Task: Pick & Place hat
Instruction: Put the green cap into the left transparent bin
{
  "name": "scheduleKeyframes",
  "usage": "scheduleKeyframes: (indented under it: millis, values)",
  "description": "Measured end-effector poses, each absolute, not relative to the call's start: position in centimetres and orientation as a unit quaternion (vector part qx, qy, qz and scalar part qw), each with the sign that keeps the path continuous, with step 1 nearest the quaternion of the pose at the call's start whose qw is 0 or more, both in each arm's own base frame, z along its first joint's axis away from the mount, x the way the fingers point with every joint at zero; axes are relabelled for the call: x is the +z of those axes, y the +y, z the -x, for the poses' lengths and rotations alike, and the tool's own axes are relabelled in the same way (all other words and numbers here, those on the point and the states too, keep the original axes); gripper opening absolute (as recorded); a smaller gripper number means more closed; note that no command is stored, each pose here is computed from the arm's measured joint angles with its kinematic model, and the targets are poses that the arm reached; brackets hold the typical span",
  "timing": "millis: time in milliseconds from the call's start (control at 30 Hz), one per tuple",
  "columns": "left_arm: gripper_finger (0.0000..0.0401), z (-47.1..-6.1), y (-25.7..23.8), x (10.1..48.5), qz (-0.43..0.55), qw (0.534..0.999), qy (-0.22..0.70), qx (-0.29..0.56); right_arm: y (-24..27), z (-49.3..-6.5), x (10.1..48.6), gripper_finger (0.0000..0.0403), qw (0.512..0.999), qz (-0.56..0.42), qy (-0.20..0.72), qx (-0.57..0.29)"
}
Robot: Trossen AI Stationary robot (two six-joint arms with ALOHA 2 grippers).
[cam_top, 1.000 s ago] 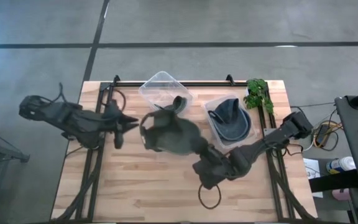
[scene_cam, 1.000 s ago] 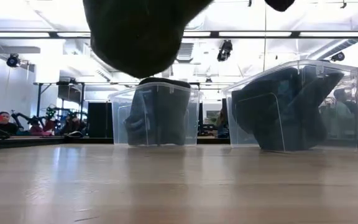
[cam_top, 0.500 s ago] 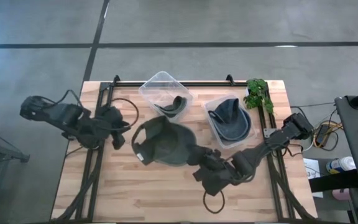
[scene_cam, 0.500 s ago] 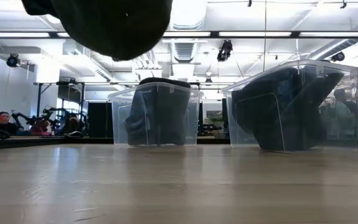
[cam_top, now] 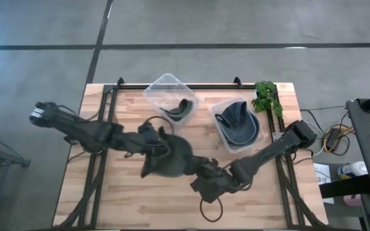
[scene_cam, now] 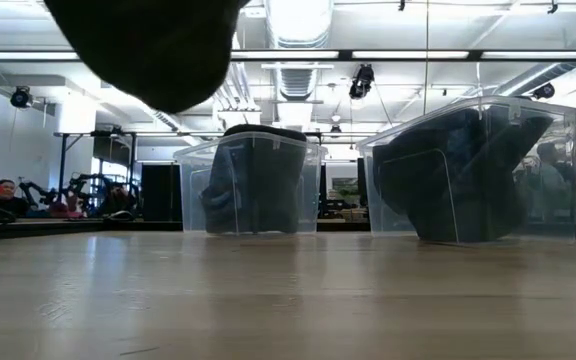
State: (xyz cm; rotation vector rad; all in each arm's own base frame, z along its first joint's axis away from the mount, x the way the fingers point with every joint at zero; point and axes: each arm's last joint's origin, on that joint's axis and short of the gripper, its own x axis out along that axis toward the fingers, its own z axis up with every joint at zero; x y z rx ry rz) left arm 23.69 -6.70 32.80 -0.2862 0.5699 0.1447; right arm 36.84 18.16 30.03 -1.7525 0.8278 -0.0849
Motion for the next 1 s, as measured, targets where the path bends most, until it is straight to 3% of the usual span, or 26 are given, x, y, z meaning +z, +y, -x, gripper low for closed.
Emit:
scheduleKeyframes:
  millis: [400, 600, 1000]
  values:
    - [0.0083, -27.0, -6.9, 29.5, 0.124, 0.924, 0.347, 0.106, 16.3, -39.1, 29.0, 0.0013, 0.556, 0.740, 0.375, -0.060]
    - [0.0083, -25.6, -6.4, 32.2, 0.104, 0.933, 0.326, 0.115, 16.1, -39.1, 29.1, 0.0013, 0.569, 0.724, 0.379, -0.087]
    - [0.0083, -19.8, -3.9, 37.5, 0.029, 0.938, 0.253, 0.234, 13.7, -39.5, 29.3, 0.0013, 0.585, 0.673, 0.410, -0.193]
